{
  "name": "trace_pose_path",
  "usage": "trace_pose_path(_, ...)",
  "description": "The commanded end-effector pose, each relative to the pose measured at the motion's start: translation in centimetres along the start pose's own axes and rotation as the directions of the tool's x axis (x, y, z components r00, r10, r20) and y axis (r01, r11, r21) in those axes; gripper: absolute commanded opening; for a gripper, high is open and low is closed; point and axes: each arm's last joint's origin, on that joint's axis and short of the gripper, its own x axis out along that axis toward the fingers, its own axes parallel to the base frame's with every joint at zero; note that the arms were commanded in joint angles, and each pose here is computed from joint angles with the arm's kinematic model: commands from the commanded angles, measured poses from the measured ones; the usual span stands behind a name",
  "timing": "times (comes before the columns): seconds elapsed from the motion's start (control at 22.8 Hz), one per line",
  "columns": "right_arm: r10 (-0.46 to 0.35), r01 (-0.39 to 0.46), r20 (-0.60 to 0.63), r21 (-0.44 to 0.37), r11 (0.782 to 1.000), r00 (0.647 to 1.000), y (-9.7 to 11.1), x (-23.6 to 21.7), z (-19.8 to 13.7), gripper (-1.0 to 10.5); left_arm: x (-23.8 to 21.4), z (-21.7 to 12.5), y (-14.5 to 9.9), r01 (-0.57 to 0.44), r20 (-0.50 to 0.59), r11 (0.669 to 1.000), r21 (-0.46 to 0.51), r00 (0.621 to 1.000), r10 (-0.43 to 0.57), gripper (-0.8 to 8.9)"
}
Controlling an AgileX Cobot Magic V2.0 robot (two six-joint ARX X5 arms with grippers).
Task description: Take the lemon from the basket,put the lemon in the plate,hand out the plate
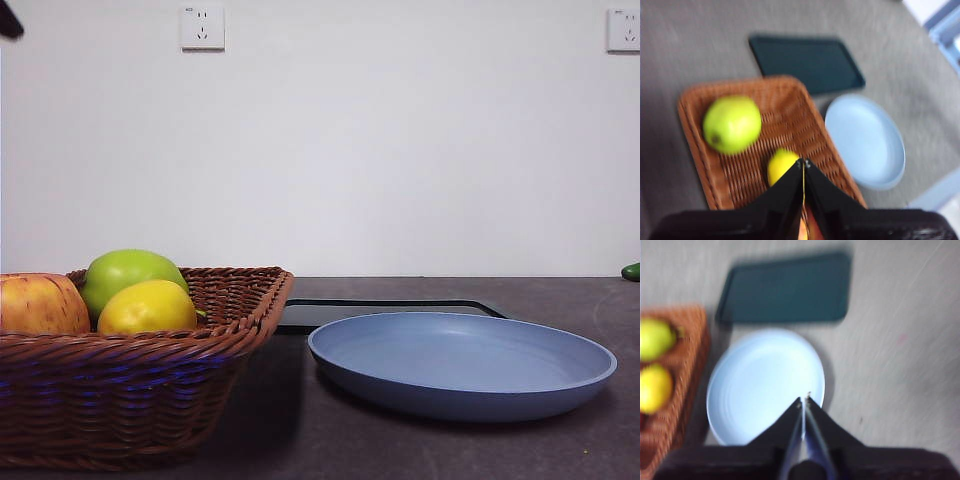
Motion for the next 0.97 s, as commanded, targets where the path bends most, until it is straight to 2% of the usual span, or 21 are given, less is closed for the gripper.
trace_pose_path(0.04, -0.001, 0.001, -0.035, -0.007, 1.0, 0.999, -0.2, 1.0, 0.7, 1.6, 0.0, 0.4, -0.4, 0.021, -0.016, 0.998, 0.059, 1.0, -0.02, 0.1)
trace_pose_path(0.18, -0.01, 0.014, -0.114, 0.032, 0.999, 0.993, -0.8, 3.0, 1.1, 2.8, 0.2, 0.3, -0.7, 0.037, -0.03, 0.997, 0.069, 0.999, -0.035, 0.45)
trace_pose_path(0.26, -0.015, 0.024, -0.171, 0.05, 0.998, 0.985, -1.3, 4.4, 1.3, 2.9, 0.2, 0.3, -0.8, 0.042, -0.034, 0.997, 0.071, 0.999, -0.04, 1.73)
trace_pose_path(0.35, -0.018, 0.033, -0.221, 0.065, 0.997, 0.975, -1.8, 6.1, 1.6, 2.8, 0.3, 0.3, -0.8, 0.045, -0.036, 0.996, 0.071, 0.998, -0.042, 2.34)
trace_pose_path(0.62, 0.001, 0.028, -0.33, 0.082, 0.996, 0.944, -2.4, 11.9, 1.9, 2.8, 0.3, 0.3, -0.8, 0.044, -0.037, 0.998, 0.047, 0.998, -0.042, 2.34)
trace_pose_path(0.97, 0.022, 0.011, -0.462, 0.069, 0.998, 0.887, -2.5, 18.2, 0.5, 2.4, 0.3, 0.3, -0.8, 0.044, -0.037, 0.998, 0.047, 0.998, -0.042, 2.34)
